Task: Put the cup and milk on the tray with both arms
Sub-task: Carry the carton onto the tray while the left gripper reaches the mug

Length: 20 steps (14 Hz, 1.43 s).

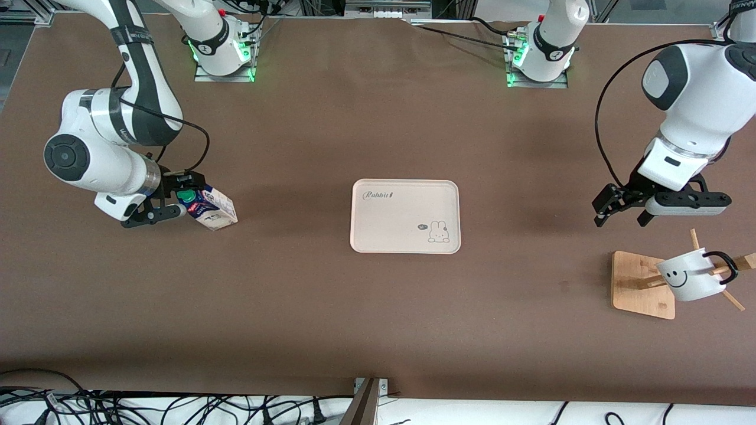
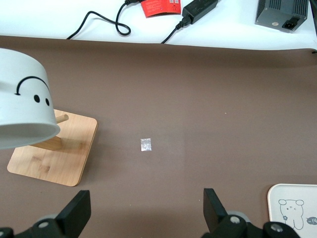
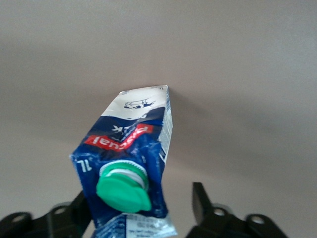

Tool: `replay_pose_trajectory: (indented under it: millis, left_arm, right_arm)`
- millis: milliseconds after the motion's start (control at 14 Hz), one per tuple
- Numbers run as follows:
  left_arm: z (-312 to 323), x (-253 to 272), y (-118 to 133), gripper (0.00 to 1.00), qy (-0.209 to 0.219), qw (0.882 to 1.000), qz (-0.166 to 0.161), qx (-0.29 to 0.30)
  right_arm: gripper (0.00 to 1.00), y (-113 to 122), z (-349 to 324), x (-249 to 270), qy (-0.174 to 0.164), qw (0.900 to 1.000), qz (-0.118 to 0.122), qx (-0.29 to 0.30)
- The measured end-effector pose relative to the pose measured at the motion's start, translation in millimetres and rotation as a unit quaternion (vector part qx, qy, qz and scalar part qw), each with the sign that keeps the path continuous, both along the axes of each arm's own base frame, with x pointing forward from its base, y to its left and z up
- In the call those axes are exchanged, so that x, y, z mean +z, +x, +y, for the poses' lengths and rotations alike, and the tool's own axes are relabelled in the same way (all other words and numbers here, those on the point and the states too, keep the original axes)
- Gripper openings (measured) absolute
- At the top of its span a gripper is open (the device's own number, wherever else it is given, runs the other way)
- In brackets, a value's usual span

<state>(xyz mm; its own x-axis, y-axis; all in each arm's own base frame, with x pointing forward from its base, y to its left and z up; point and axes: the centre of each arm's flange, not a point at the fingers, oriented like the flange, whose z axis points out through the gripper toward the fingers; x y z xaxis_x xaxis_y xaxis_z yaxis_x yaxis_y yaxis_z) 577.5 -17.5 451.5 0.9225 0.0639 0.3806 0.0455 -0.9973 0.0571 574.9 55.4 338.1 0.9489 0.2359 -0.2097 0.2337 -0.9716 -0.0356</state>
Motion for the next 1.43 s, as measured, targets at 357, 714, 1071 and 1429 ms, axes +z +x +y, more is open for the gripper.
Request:
replay_pose_trajectory:
  millis: [357,714,1071,1429]
  left_arm:
    - [5,31,-7,1.00,-0.004,0.998,-0.058,0.007]
    - [34,5,-19,1.00,-0.001,0.990,-0.138,0.037]
    - [34,-23,-34,1.00,0.000,0.989,-0.141,0.041]
    - [35,-61,-58,1.00,-0.001,0.983,-0.176,0.050]
  right_arm:
    - [0.35,5,25,14,0.003,1.000,-0.018,0.000]
    - [0.31,11,139,67,0.063,0.996,-0.024,-0.064]
    - [0.31,-10,316,66,0.081,0.989,-0.018,-0.126]
    - [0.32,-37,423,21,0.082,0.985,-0.042,-0.144]
